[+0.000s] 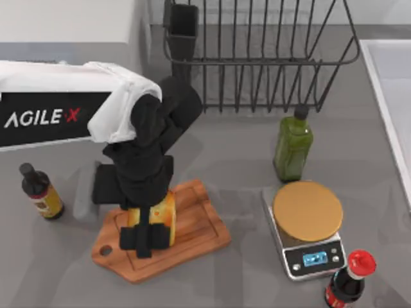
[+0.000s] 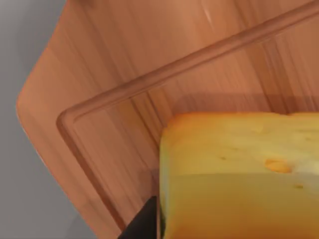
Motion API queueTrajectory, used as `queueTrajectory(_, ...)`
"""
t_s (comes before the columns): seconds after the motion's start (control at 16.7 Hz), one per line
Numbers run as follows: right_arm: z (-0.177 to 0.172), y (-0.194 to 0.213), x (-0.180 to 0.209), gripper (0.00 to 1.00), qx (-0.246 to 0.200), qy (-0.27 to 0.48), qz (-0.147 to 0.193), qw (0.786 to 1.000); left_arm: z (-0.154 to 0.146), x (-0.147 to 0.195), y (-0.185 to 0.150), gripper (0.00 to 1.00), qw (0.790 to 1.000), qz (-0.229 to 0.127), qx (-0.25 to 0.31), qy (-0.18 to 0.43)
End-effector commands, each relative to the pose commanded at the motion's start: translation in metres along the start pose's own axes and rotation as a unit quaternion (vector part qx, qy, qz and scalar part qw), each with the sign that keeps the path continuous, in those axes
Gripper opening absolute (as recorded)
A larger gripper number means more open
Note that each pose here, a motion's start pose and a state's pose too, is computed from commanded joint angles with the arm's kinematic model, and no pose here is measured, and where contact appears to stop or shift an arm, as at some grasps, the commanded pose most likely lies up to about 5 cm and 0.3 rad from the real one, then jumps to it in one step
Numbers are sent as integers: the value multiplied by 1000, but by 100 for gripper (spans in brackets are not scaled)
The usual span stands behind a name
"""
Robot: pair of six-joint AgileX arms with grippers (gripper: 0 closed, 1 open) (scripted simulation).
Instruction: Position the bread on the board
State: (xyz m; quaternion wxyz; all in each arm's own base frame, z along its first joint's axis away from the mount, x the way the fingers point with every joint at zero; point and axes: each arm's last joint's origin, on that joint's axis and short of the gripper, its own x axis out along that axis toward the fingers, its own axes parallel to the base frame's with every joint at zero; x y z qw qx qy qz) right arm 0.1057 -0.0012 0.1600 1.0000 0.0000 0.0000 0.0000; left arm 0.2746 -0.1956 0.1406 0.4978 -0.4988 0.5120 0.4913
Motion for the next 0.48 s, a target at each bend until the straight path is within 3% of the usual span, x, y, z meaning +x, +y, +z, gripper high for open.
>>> queueTrajectory(0.12,0,0,0,100,0,0,0,1000,0,0,0,98,1000,0,0,0)
queueTrajectory(0.48,0,0,0,100,0,0,0,1000,0,0,0,100,1000,0,0,0)
